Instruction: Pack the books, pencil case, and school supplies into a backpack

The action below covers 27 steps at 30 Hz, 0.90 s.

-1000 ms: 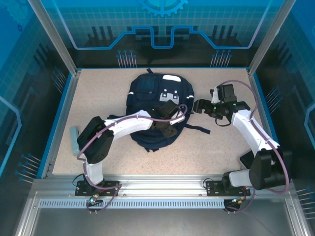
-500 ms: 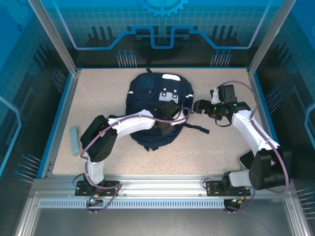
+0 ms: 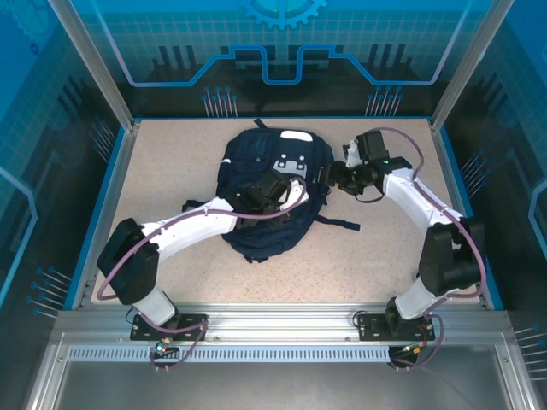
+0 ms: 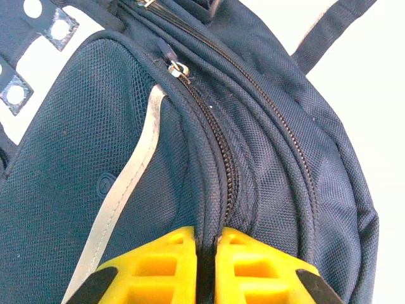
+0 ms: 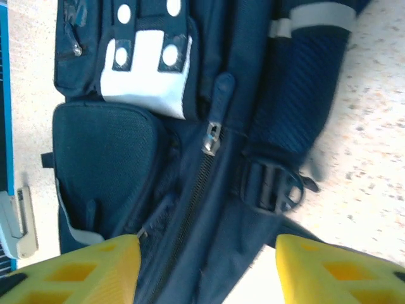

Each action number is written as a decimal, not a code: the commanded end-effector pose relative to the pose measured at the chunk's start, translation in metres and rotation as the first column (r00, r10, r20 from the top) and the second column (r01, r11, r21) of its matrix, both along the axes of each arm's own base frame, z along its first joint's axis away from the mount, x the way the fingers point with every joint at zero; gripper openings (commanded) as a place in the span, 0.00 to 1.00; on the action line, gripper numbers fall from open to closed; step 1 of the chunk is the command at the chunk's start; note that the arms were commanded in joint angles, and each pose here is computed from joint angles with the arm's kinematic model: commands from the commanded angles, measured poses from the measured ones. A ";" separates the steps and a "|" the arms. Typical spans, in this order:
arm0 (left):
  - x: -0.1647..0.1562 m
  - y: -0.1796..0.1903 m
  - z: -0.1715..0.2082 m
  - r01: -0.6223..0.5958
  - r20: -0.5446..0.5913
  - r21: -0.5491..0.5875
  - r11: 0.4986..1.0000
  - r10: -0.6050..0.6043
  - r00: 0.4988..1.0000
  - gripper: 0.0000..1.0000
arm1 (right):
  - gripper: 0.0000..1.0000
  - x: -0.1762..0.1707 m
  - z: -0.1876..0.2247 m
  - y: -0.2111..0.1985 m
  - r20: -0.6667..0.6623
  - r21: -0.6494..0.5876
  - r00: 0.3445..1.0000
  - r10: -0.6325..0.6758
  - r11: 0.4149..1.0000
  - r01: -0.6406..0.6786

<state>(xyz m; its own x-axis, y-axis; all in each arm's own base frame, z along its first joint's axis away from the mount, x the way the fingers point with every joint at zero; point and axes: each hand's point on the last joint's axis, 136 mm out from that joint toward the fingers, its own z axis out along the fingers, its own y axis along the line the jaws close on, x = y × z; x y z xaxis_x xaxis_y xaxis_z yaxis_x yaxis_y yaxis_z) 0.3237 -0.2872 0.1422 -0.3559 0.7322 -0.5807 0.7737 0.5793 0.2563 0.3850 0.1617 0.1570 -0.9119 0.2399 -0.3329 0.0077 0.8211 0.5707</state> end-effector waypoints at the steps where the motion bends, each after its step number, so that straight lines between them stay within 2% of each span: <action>1: 0.001 -0.006 0.039 -0.021 0.049 -0.157 0.987 0.029 0.998 0.09 | 0.53 0.011 -0.007 0.012 -0.051 0.007 0.999 -0.012 1.000 0.012; 7: -0.009 -0.004 0.038 -0.022 0.025 -0.193 0.981 0.028 0.999 0.09 | 0.41 0.027 -0.029 0.027 -0.123 -0.009 0.992 0.007 1.000 -0.009; 16: -0.014 -0.010 0.037 -0.012 -0.001 -0.236 0.972 0.012 1.000 0.09 | 0.38 0.039 -0.050 0.028 -0.161 -0.107 0.987 0.004 0.994 -0.022; 19: -0.014 -0.010 0.036 -0.013 -0.003 -0.235 0.972 0.012 1.000 0.09 | 0.33 0.040 -0.056 0.026 -0.175 -0.154 0.985 0.003 0.988 -0.031; 22: -0.013 -0.010 0.035 -0.018 -0.002 -0.233 0.972 0.018 1.000 0.09 | 0.23 0.039 -0.060 0.017 -0.192 -0.222 0.981 -0.017 0.975 -0.027; 27: -0.012 -0.010 0.031 -0.021 -0.005 -0.227 0.974 0.021 1.000 0.08 | 0.20 0.035 -0.052 0.006 -0.173 -0.273 0.984 -0.034 0.962 -0.015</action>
